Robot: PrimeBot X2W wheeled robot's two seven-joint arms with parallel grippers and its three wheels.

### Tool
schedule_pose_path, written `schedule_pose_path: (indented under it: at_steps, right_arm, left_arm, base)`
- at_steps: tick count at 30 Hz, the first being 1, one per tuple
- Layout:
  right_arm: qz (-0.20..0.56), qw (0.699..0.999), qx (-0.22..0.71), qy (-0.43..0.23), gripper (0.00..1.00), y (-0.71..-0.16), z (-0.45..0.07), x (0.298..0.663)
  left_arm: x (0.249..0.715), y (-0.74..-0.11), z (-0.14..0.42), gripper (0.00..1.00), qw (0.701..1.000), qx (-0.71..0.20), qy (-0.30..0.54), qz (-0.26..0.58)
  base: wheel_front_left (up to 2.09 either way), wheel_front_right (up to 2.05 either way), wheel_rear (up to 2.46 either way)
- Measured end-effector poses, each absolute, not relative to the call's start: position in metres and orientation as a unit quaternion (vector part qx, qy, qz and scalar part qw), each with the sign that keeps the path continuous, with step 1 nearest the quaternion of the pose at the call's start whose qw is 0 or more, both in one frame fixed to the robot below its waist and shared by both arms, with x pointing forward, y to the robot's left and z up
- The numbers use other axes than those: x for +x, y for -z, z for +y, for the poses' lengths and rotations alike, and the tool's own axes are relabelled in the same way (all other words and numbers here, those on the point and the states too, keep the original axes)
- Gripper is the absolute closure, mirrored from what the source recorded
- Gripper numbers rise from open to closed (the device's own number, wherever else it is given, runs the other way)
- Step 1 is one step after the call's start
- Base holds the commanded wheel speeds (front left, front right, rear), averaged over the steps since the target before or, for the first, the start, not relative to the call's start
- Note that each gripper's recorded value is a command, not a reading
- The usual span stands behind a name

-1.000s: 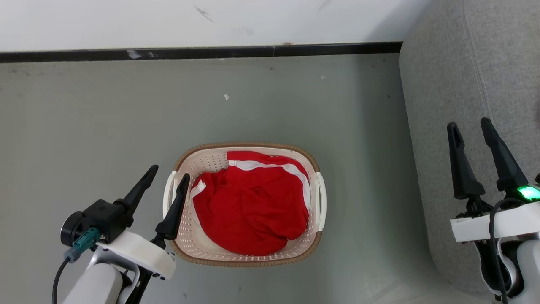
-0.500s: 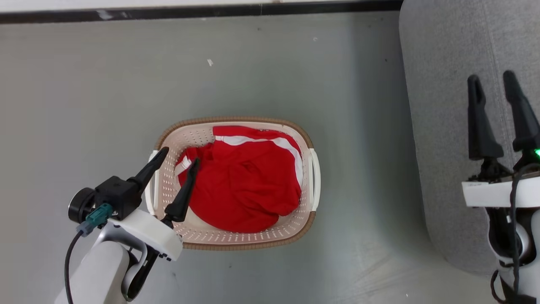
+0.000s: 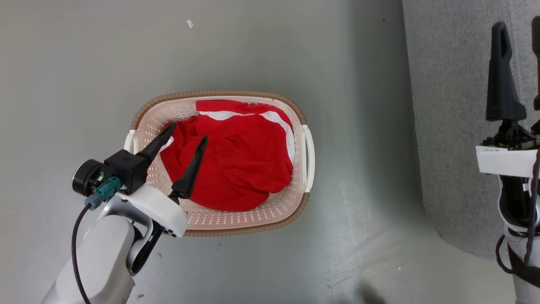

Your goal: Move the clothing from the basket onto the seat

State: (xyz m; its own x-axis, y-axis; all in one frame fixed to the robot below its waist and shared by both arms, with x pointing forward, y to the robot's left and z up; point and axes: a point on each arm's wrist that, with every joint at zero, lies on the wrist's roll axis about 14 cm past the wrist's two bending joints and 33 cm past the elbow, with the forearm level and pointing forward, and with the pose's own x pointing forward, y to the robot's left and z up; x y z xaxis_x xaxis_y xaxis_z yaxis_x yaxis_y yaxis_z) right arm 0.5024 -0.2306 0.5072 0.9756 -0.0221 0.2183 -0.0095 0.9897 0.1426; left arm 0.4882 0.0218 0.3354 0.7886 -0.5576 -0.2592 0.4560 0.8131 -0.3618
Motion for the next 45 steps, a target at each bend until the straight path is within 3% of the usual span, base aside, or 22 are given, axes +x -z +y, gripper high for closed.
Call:
schedule_pose_path:
  at_steps: [22,45]
  right_arm:
    - [-0.116,0.992,0.058,0.002,0.00,-0.484,-0.235,0.542]
    - [-0.104,0.993,0.046,0.011,0.00,-0.460,-0.240,0.559]
  left_arm:
    - [0.479,-0.234,-0.018,0.00,0.890,-0.117,0.323,0.301]
    - [0.465,-0.148,-0.044,0.00,0.845,-0.066,0.365,0.385]
  base:
    - [0.00,0.00,0.00]
    - [0.00,0.00,0.00]
